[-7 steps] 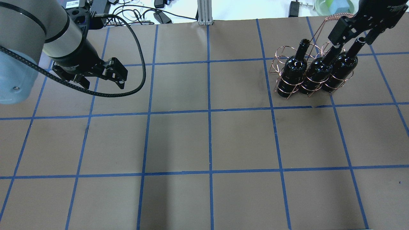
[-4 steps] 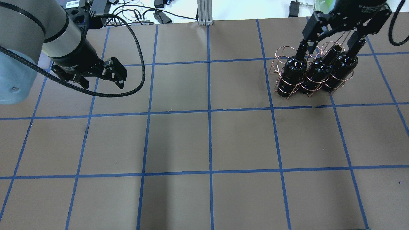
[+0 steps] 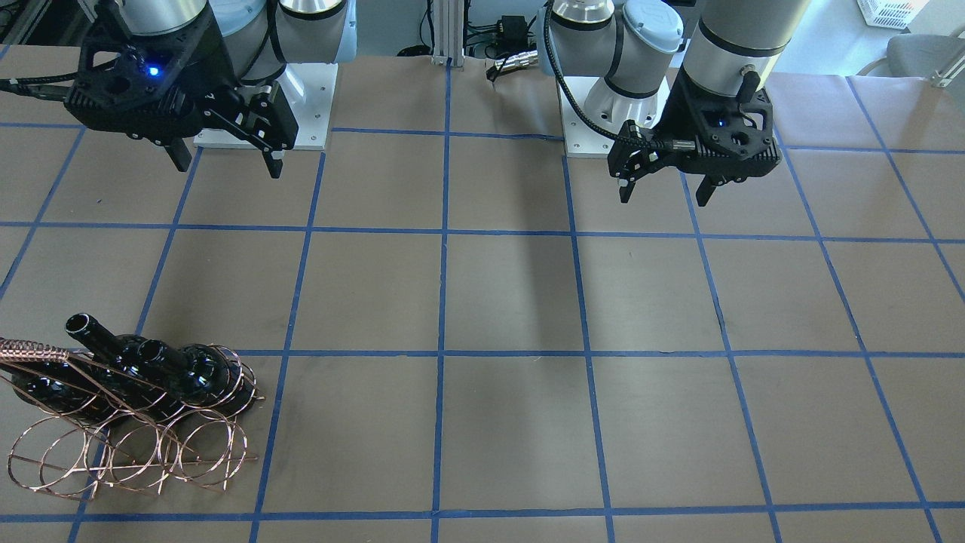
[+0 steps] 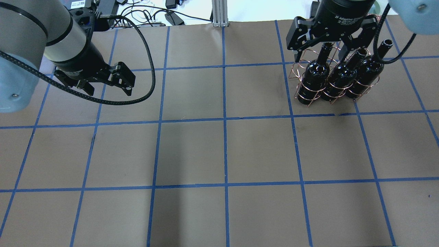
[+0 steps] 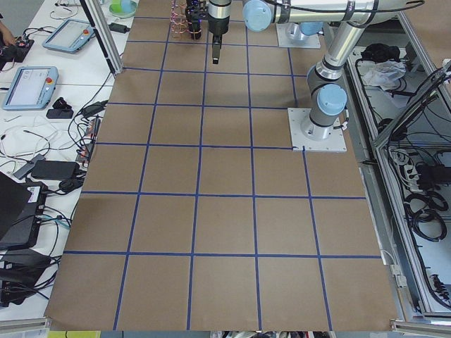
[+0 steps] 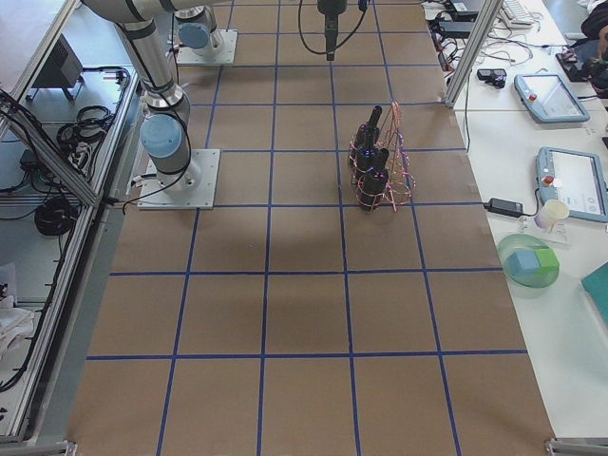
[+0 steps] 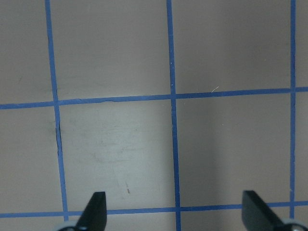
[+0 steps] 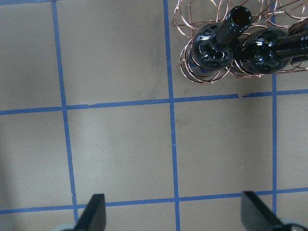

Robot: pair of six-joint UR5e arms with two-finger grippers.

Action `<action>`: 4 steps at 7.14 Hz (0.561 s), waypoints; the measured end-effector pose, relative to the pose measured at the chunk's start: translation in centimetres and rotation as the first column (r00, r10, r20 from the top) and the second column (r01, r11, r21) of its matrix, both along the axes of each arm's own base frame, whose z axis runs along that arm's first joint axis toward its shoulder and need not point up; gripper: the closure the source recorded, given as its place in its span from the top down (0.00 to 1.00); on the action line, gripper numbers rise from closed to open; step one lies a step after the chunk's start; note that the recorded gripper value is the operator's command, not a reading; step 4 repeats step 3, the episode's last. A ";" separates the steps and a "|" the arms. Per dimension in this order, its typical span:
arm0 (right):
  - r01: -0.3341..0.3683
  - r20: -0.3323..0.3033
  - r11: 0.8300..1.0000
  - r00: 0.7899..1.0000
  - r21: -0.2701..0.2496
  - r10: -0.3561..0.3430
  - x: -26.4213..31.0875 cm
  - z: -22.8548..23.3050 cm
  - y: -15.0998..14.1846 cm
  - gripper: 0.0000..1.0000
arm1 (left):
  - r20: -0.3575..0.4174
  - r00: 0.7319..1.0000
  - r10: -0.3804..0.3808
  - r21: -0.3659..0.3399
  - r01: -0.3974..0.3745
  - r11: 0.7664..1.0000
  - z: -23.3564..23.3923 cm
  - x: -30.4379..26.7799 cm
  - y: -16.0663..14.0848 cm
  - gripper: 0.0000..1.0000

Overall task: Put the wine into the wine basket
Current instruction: 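Open the right gripper and raise it off the bottle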

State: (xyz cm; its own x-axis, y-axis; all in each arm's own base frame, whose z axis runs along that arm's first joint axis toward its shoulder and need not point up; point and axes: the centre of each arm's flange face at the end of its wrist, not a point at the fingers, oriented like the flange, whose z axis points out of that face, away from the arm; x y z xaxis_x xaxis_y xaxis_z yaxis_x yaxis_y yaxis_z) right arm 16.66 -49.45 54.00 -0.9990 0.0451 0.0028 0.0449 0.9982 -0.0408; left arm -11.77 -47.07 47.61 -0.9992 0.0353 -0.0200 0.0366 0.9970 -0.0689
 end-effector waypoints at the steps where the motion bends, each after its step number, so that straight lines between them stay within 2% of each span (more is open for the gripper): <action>1: -0.022 0.023 1.000 0.999 0.004 0.022 0.3 -0.2 0.0 1.00 | 0.000 1.000 0.002 0.001 -0.002 1.000 -0.1 0.0 -0.1 1.00; 4: -0.041 0.034 0.999 0.999 0.004 0.041 0.4 -0.4 -0.1 1.00 | 0.002 1.000 0.001 -0.001 -0.001 1.000 0.0 0.1 -0.1 1.00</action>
